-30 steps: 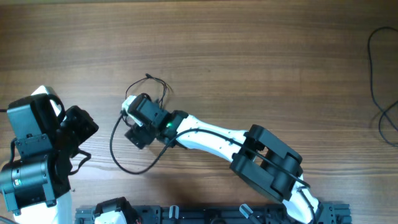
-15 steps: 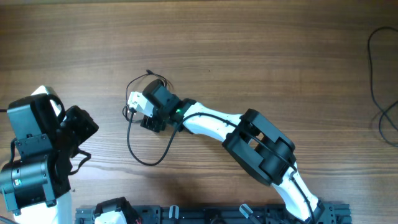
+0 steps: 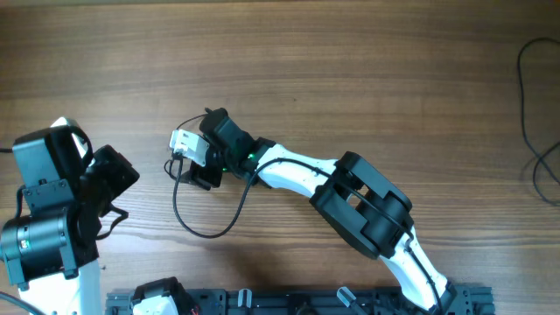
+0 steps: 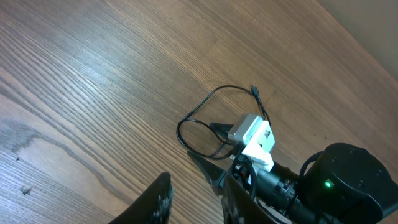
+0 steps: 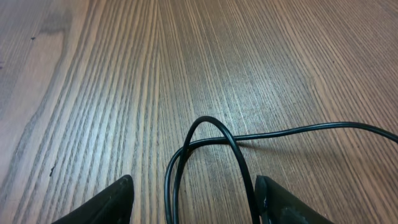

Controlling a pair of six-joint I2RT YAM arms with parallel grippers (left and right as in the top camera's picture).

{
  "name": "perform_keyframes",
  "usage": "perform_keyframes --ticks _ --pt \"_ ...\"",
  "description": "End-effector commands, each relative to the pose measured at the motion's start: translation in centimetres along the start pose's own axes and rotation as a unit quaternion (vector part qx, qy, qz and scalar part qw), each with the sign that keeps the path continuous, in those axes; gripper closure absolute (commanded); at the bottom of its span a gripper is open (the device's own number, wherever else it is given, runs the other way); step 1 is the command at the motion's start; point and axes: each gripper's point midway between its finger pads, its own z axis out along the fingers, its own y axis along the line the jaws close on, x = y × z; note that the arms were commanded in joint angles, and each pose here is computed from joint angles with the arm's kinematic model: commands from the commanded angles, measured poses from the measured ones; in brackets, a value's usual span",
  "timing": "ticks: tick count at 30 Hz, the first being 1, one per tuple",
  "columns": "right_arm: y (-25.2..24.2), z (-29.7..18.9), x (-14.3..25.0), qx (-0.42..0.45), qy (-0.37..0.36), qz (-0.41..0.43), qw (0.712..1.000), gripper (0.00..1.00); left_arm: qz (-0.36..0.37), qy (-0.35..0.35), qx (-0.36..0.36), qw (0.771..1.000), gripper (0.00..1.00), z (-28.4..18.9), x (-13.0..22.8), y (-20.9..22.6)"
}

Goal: Untangle cables

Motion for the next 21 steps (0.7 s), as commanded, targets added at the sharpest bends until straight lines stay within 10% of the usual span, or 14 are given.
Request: perform_keyframes --ticks 1,7,12,17,21 --pt "-0.6 0.2 1.0 0.019 0.017 0.011 1.0 0.36 -0.007 -0.006 0.007 1.0 0.72 -0.4 -0.4 -0.3" --pt "-3.4 -0.1 2.9 0.068 0.041 0.023 0.997 0.45 -0.007 0.0 0.019 1.0 0.73 -0.4 -0.2 -0.7" --pt "-6.3 -1.6 3.7 0.09 0.037 0.085 0.992 0.94 -0.008 0.0 0.019 1.0 0.73 -0.4 -0.2 -0.7" --pt "-5.5 -1.5 3.4 0.061 0.028 0.1 0.993 0.5 -0.008 0.0 0.018 1.0 0.73 -0.4 -0.2 -0.7" --pt "-3.7 -1.3 2.8 0.01 0.016 0.101 0.995 0.43 -0.008 0.0 0.019 1.0 0.72 -0.4 -0.2 -0.7"
